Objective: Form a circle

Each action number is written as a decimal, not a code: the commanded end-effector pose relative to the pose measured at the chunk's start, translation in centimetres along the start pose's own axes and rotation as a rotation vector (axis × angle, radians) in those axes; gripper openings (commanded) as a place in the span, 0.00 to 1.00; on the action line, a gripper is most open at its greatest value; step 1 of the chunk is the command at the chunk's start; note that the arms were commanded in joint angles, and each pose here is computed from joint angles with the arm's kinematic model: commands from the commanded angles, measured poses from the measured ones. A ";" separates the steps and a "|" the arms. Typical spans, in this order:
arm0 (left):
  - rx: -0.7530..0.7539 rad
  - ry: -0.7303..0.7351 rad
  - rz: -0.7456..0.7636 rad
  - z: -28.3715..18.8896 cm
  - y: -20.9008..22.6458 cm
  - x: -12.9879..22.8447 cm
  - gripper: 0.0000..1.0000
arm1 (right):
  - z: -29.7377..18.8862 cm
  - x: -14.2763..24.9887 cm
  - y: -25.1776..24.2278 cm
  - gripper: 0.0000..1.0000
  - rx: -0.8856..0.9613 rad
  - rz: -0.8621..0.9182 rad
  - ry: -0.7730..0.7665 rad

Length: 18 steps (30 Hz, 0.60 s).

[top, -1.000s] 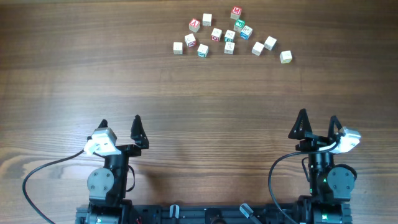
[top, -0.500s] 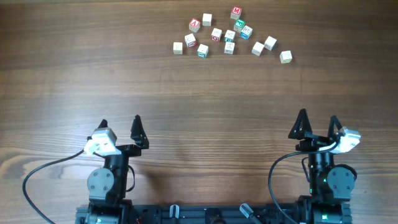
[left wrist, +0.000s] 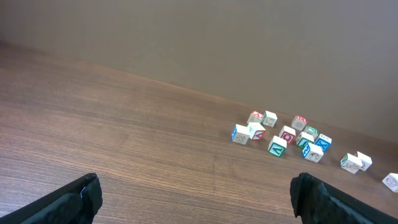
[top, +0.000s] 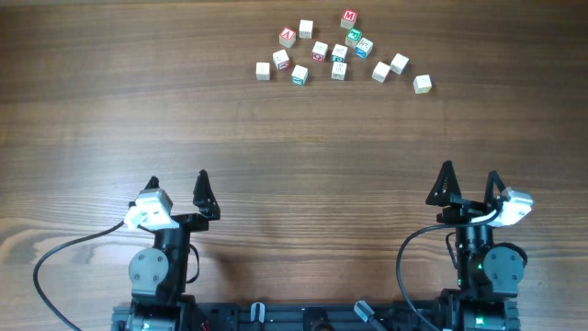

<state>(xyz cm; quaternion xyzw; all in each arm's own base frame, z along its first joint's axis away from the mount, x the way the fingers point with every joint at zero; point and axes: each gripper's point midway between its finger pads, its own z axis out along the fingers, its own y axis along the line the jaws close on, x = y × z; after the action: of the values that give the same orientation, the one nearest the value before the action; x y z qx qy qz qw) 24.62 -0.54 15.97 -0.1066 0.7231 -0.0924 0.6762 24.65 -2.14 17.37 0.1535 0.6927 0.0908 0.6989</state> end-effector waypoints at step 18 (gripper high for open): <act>0.080 -0.015 -0.013 -0.1 -1.4 -0.4 1.00 | 0.0 0.0 0.2 1.00 -0.010 0.000 -0.001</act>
<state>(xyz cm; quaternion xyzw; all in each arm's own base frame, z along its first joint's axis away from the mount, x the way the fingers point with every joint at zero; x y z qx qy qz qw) 24.64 -0.83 16.30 -0.1012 0.7190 -0.1002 0.6802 24.65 -2.14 17.37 0.1535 0.6927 0.0908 0.6989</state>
